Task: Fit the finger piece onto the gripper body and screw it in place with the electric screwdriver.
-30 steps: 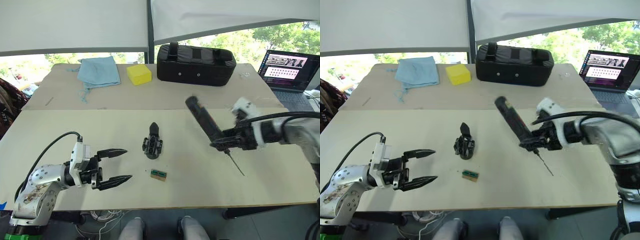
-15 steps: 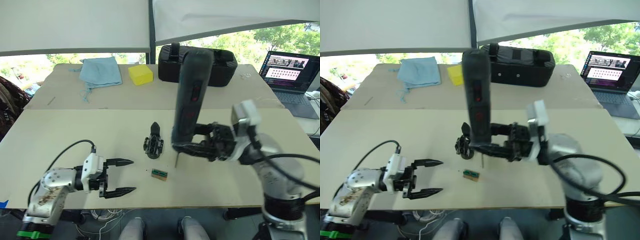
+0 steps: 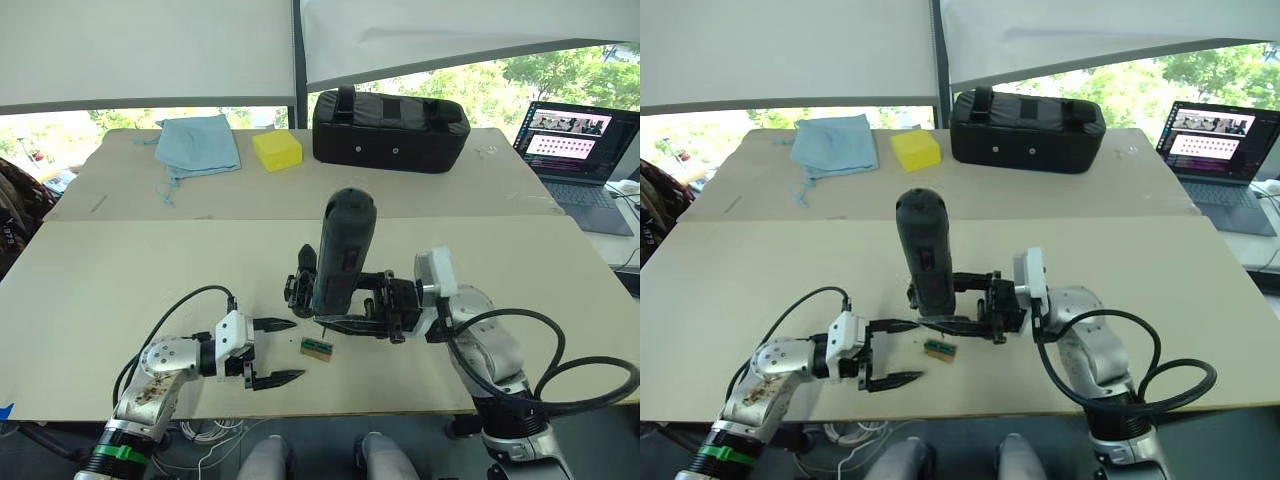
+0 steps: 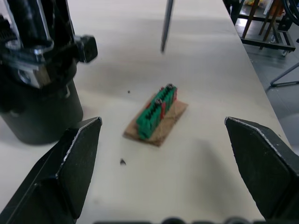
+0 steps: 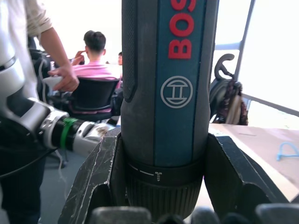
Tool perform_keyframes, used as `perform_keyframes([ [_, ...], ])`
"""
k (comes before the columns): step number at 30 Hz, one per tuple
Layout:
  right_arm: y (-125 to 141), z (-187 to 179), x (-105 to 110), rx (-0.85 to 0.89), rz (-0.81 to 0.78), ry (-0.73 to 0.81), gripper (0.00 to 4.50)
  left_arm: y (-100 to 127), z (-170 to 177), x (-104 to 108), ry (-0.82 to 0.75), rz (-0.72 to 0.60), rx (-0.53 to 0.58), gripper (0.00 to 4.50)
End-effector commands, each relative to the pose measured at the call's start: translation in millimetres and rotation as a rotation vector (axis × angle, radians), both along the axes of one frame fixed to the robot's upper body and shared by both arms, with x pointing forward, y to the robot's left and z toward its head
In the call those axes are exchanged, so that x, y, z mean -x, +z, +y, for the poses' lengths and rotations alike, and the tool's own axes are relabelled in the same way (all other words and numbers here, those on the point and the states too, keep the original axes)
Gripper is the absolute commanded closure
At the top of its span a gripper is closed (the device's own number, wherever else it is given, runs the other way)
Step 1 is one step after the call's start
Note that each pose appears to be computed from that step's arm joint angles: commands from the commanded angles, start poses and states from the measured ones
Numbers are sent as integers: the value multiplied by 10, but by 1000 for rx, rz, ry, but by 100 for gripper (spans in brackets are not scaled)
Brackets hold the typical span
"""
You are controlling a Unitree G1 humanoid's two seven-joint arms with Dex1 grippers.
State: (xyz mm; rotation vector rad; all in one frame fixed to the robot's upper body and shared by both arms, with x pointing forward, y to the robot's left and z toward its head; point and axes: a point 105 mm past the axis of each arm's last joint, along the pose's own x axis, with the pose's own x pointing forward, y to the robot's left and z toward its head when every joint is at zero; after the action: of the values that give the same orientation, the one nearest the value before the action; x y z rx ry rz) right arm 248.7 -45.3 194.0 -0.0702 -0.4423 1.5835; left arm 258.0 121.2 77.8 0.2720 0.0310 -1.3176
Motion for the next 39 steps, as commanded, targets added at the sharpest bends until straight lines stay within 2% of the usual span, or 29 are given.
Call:
perform_keyframes([
  [1,66,-17,25,-22,-51,4,260,-7,-41,1,-17,-3,-6,0],
  [11,-42,-4,36,-8,-41,15,260,-107,-84,19,-20,27,-12,0],
  [39,27,-52,25,-19,-37,5,260,-166,-166,-3,-16,43,-3,0],
])
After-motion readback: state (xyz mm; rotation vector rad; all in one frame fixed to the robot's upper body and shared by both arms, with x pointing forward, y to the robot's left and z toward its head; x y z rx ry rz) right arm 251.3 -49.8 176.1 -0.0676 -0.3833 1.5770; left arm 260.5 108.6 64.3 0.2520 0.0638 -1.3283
